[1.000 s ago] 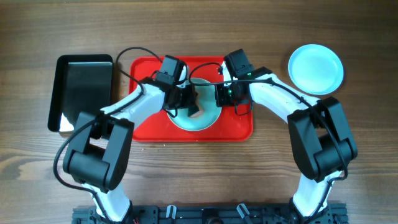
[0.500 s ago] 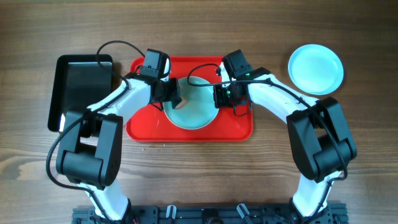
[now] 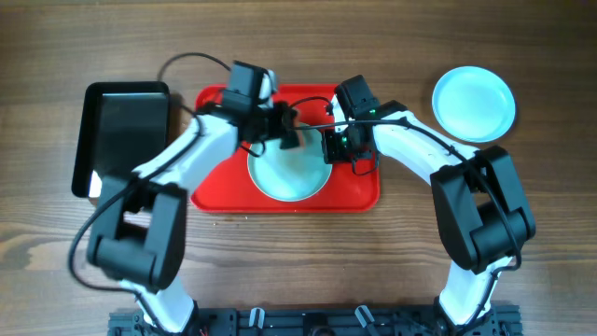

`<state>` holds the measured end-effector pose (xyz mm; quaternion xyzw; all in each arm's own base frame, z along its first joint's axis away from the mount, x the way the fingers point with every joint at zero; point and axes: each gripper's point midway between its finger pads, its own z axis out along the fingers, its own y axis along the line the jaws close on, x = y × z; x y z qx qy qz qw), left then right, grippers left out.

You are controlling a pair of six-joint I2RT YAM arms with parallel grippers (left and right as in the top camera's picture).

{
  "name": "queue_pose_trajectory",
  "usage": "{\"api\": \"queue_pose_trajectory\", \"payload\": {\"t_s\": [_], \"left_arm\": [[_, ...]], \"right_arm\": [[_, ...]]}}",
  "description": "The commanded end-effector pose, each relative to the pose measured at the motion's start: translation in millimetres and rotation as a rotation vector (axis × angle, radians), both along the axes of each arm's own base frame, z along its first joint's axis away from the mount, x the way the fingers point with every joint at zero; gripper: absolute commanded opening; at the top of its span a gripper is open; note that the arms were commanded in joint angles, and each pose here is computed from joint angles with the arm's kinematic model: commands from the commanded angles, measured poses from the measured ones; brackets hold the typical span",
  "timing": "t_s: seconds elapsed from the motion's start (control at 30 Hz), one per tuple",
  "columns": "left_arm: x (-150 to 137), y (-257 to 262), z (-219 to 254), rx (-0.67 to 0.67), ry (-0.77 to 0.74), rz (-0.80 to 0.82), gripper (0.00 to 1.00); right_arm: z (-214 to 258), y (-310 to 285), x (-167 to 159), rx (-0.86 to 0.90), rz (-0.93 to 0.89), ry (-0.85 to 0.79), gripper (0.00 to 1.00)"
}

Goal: Clean dirty plates on tray and stack at the side
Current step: 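Scrub the held plate with the sponge in the left gripper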

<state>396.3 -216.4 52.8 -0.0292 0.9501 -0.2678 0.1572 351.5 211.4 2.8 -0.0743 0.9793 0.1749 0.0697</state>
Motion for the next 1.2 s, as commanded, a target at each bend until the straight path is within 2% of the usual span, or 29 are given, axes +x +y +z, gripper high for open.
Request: {"api": "queue_pose_trajectory", "payload": {"t_s": [0.0, 0.2, 0.53, 0.67, 0.87, 1.17], "left_arm": [[-14.6, -25.1, -27.9, -0.01, 0.071, -0.042, 0.04], [-11.7, -10.8, -52.8, 0.089, 0.084, 0.004, 0.04], [16.9, 70.9, -64.4, 0.427, -0.017, 0.208, 0.04], [26.2, 81.6, -70.2, 0.462, -0.048, 0.195, 0.04], [27.9, 121.0, -67.6, 0.56, -0.034, 0.278, 0.04], [8.6, 137.2, -6.7, 0.528, -0.021, 0.358, 0.04]], "right_arm": [[-12.6, -7.9, -1.5, -0.039, -0.018, 0.019, 0.04], [-13.5, -9.5, -4.8, -0.046, -0.017, 0.033, 0.05], [-14.3, -11.1, -8.3, -0.053, -0.022, 0.05, 0.04], [-14.6, -11.7, -9.7, -0.056, -0.021, 0.055, 0.04], [-15.5, -14.6, -9.8, -0.072, -0.024, 0.054, 0.04], [-15.9, -16.7, -8.2, -0.082, -0.048, 0.053, 0.04]]}}
